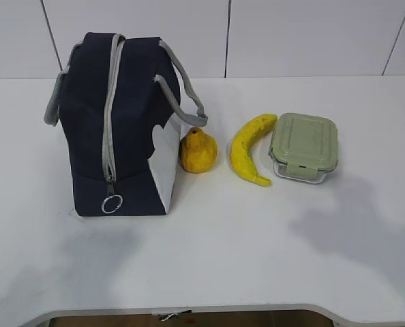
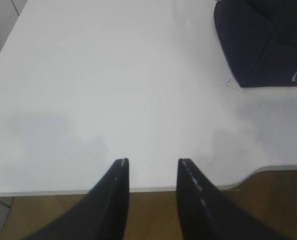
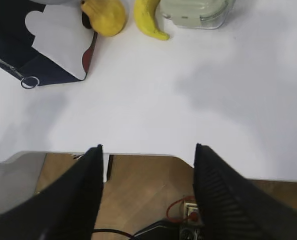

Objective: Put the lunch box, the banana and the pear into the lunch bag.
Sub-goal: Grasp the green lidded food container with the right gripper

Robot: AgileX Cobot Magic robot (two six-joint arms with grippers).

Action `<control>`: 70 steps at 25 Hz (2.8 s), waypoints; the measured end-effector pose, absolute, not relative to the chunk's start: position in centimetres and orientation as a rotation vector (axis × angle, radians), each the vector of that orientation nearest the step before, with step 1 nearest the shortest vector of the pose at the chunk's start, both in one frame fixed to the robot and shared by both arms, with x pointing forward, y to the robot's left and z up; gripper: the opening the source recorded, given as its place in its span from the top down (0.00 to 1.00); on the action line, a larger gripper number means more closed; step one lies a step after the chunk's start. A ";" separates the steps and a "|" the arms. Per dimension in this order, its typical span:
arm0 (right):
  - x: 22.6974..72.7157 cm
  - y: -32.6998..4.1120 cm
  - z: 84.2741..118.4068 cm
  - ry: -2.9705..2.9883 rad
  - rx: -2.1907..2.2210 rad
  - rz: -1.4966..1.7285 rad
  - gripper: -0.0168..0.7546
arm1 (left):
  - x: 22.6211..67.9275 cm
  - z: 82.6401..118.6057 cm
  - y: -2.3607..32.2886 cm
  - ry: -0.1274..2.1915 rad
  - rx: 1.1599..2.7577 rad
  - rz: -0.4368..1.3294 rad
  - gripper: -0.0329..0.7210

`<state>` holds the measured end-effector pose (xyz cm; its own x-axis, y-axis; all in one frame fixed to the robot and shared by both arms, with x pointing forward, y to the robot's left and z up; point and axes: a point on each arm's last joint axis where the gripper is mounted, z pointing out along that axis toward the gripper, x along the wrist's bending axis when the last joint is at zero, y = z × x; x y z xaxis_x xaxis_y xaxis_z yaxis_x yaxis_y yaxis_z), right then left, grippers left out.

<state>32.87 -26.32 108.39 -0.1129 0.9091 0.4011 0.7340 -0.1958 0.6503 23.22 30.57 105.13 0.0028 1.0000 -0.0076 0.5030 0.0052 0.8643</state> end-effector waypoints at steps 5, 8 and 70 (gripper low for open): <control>37.2 -25.4 108.7 1.977 1.978 1.168 0.38 | 23.2 105.1 30.6 1.585 1.582 0.903 0.63; 40.1 -24.9 108.8 2.032 1.988 1.166 0.38 | 23.2 105.1 30.6 1.585 1.582 0.903 0.63; 61.9 -36.9 93.8 1.954 2.412 1.689 0.27 | 23.2 105.1 30.6 1.585 1.582 0.902 0.63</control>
<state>61.85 -36.86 93.77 -0.0277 0.5432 0.8392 0.9090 -0.3356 0.2473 23.22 30.56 105.13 0.0037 1.0000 -0.0091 0.5031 0.0059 0.8642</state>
